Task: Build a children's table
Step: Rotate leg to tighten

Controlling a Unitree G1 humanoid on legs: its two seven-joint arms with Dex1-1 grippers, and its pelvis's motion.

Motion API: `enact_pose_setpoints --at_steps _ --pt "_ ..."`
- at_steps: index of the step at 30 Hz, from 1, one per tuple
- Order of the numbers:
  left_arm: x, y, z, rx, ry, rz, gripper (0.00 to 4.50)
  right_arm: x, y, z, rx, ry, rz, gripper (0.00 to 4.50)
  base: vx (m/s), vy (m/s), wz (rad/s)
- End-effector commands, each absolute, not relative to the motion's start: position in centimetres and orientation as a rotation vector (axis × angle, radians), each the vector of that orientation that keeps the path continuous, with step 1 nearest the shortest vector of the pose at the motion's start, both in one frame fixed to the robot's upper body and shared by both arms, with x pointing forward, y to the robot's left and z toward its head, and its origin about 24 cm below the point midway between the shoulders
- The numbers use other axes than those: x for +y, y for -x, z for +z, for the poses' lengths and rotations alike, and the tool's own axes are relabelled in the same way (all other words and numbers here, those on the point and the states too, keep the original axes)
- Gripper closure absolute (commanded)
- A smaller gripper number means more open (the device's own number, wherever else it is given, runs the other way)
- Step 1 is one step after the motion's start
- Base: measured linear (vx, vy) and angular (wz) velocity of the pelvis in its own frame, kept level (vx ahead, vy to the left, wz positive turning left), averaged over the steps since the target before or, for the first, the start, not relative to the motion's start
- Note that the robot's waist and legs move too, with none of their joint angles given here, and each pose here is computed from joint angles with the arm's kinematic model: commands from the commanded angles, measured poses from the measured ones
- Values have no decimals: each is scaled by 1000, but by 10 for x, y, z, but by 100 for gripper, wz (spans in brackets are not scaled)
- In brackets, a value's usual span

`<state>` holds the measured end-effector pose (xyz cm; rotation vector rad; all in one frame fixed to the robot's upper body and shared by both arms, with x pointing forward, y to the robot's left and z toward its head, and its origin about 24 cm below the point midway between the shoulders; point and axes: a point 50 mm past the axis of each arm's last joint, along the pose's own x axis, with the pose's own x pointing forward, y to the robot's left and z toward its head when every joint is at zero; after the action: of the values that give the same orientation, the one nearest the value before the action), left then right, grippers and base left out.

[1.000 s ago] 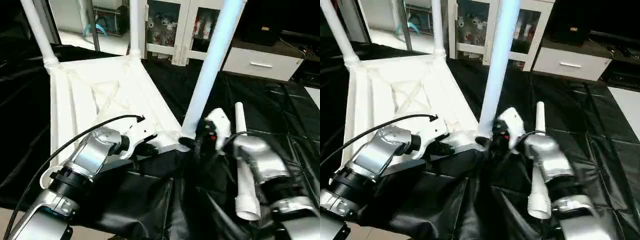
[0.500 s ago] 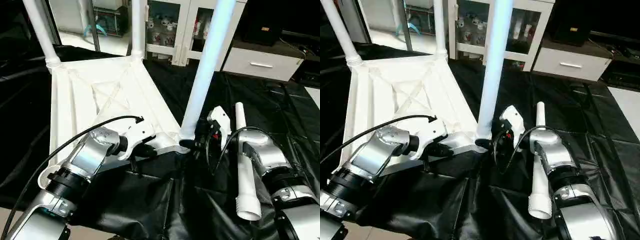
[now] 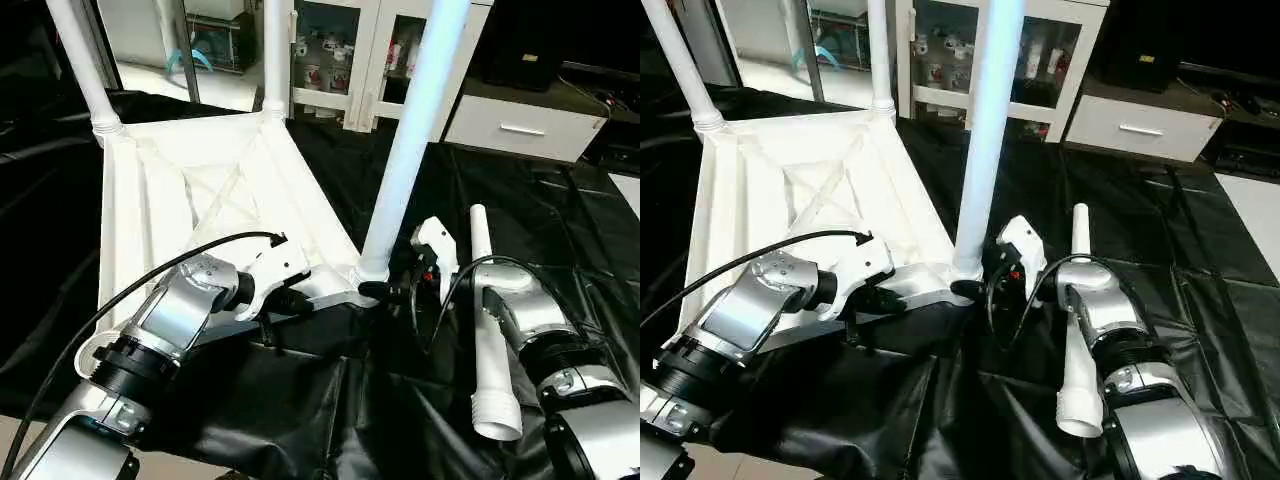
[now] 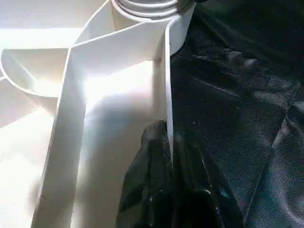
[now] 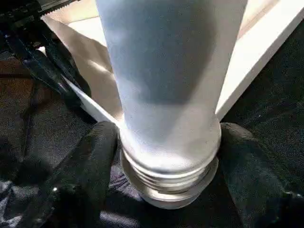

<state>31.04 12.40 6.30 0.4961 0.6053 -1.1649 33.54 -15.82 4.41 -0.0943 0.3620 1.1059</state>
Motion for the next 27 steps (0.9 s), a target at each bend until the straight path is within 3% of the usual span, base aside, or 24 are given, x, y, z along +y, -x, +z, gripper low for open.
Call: enact_pose_setpoints --at_steps 1,4,13,18,27 --pt "117 -298 44 703 -489 -1245 450 -158 -338 48 350 109 1121 138 0 0 0" --pt "117 -297 44 704 -489 -1246 450 -156 -338 48 349 108 1132 170 0 0 0" --pt "118 -297 44 707 -484 -1246 450 -153 -338 47 318 60 1100 177 0 0 0" --pt "118 -297 44 702 -477 -1239 450 -145 -334 34 262 -15 929 177 0 0 0" --pt "115 -299 44 699 -478 -1239 450 -116 -328 13 291 -91 569 178 0 0 0"
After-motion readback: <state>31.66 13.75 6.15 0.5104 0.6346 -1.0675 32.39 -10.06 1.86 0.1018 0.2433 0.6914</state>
